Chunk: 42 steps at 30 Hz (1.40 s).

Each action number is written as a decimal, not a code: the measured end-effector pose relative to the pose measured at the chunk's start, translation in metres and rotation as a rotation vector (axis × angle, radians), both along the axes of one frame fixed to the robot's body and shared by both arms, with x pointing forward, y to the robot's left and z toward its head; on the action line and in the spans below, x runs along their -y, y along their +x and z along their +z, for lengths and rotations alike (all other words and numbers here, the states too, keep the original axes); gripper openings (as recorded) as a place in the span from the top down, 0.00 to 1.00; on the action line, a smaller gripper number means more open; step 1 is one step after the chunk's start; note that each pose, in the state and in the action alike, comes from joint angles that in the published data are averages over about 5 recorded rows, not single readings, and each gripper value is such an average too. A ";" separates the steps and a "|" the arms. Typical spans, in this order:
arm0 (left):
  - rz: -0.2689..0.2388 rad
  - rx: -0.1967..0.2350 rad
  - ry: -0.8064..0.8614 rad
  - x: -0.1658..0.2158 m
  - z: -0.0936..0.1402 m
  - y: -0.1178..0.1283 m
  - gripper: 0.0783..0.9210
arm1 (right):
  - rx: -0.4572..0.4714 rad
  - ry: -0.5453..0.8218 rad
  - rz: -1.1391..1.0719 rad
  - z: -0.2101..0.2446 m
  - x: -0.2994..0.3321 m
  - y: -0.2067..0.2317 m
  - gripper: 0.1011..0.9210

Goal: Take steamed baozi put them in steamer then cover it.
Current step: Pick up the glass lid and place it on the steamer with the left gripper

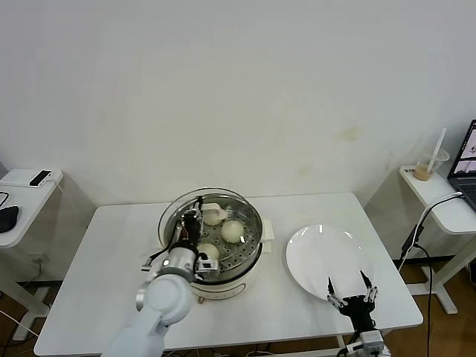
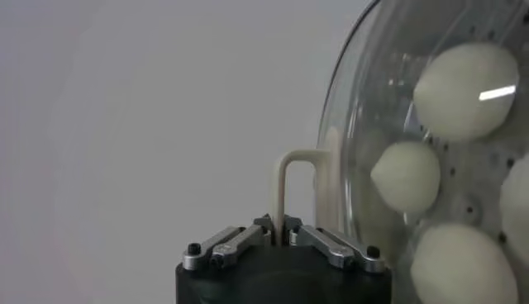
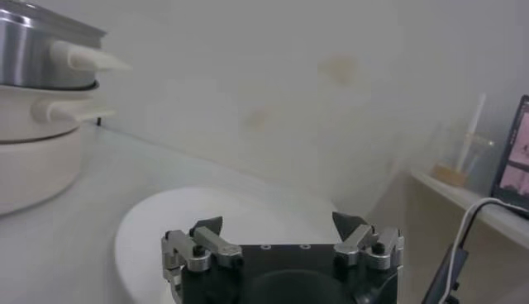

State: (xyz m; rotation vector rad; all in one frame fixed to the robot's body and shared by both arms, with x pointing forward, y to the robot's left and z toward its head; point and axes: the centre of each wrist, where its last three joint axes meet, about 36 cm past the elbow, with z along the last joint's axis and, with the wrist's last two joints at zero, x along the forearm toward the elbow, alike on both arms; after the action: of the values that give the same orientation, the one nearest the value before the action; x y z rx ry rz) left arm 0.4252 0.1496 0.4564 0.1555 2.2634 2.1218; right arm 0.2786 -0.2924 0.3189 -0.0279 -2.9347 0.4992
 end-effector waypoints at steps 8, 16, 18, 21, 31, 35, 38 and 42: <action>-0.006 -0.009 0.012 0.011 -0.007 -0.002 0.92 | -0.006 0.003 0.005 -0.001 -0.003 0.000 0.12; -0.005 -0.020 0.022 0.015 -0.014 0.000 0.92 | -0.011 0.003 0.008 -0.003 -0.003 0.000 0.12; -0.005 -0.022 0.021 0.016 -0.014 0.000 0.92 | -0.011 0.002 0.009 -0.003 -0.003 0.000 0.12; -0.007 -0.025 0.019 0.019 -0.016 0.000 0.92 | -0.012 0.002 0.009 -0.003 -0.003 0.000 0.12; -0.006 -0.026 0.027 0.021 -0.019 0.001 0.92 | -0.010 0.002 0.013 -0.003 -0.002 0.001 0.12; -0.003 -0.028 0.026 0.021 -0.019 0.001 0.92 | -0.011 0.003 0.017 -0.003 -0.003 0.001 0.12; -0.001 -0.031 0.026 0.021 -0.020 0.000 0.92 | -0.013 0.004 0.020 -0.003 -0.004 0.001 0.12; 0.001 -0.029 0.026 0.019 -0.019 -0.002 0.87 | -0.014 0.004 0.022 -0.003 -0.005 0.001 0.12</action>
State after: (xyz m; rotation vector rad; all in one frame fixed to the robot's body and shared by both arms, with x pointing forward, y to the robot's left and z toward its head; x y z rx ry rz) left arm 0.4230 0.1309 0.4374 0.1874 2.2528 2.1637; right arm 0.2794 -0.2878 0.3155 0.0086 -2.9250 0.4943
